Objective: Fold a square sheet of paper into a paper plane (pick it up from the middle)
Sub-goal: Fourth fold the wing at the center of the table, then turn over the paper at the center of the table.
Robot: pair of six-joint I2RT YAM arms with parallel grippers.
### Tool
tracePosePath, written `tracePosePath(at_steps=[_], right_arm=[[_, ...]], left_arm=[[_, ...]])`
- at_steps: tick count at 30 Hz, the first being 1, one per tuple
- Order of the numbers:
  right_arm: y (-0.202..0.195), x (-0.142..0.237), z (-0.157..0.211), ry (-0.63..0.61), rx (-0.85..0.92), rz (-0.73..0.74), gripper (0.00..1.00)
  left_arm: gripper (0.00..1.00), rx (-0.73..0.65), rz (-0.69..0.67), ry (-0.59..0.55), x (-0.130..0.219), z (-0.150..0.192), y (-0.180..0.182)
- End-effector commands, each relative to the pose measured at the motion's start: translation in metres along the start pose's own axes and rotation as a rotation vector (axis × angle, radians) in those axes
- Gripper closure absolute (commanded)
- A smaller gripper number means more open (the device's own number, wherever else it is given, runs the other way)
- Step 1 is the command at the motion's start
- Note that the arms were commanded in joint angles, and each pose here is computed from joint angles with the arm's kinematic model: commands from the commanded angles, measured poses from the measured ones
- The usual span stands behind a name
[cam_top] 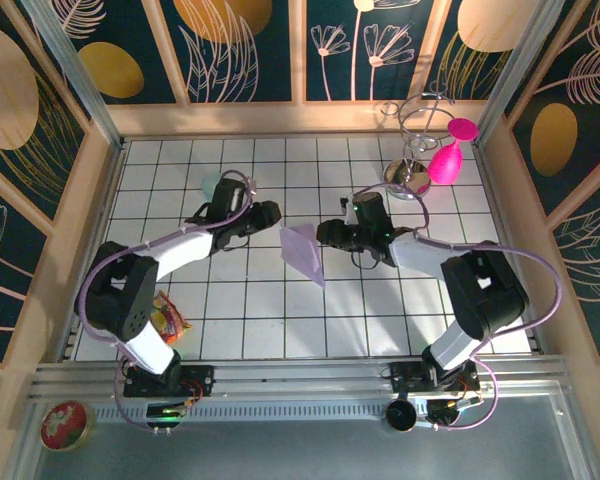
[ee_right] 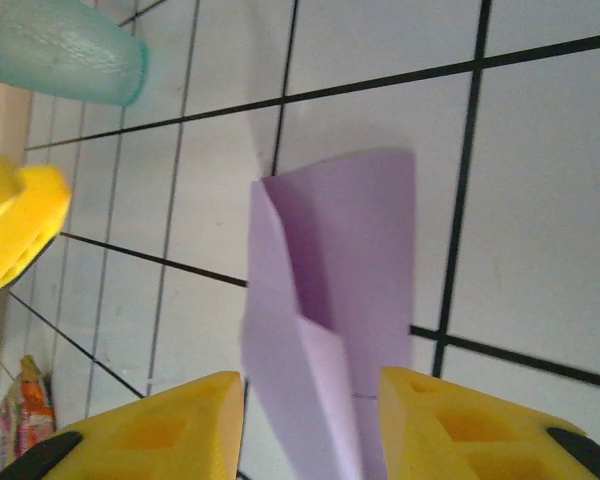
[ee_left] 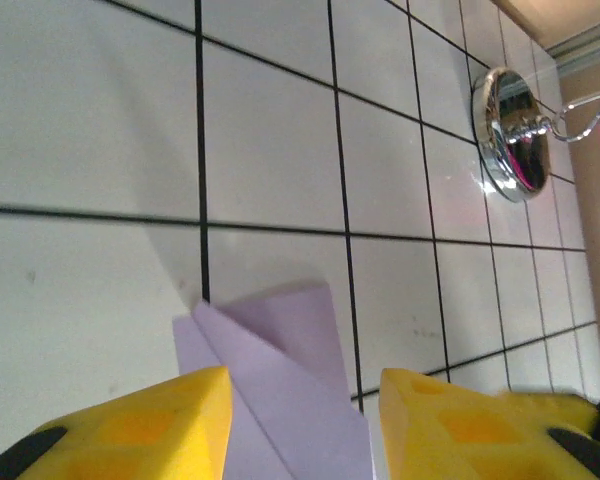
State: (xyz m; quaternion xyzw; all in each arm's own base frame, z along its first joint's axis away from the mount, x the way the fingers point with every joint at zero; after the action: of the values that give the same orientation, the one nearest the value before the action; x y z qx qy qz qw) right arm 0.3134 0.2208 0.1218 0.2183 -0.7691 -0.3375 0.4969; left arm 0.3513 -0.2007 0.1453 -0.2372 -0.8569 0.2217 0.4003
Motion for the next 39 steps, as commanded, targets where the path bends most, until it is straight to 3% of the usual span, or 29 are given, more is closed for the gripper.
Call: tracePosePath(at_steps=[1, 10, 21, 24, 30, 39], right_arm=[[0.002, -0.016, -0.002, 0.075, 0.071, -0.035, 0.62], [0.001, -0.042, 0.006, 0.195, 0.136, -0.068, 0.67], [-0.011, -0.059, 0.019, 0.258, 0.14, -0.04, 0.75], [-0.011, -0.058, 0.019, 0.248, 0.14, -0.037, 0.83], [0.011, -0.034, 0.006, 0.146, 0.159, -0.122, 0.95], [0.059, 0.023, -0.018, 0.025, 0.118, -0.388, 0.96]], left_arm=[[0.55, 0.122, 0.106, -0.041, 0.005, 0.01, -0.005], [0.52, 0.21, 0.142, 0.014, 0.002, 0.041, 0.003], [0.52, 0.204, 0.144, 0.034, -0.001, 0.045, 0.003], [0.51, 0.2, 0.139, 0.032, 0.001, 0.044, 0.002], [0.52, 0.197, 0.173, 0.007, 0.01, 0.038, -0.006], [0.49, 0.158, 0.381, -0.061, 0.034, 0.018, -0.049]])
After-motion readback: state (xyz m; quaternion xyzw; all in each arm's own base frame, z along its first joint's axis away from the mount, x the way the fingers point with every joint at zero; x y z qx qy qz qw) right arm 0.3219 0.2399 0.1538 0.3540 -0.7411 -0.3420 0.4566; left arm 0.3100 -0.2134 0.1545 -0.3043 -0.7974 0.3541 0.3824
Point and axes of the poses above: each hand's point on the last joint's axis, 136 mm out from that joint toward the fingers, its own x axis back along the fingers, its own y axis along the line the jaws close on, z = x × y, the point moved 6 cm from there along x, back along the fingers, and after that the axes turned 13 degrees about -x, right-handed, at the moved point
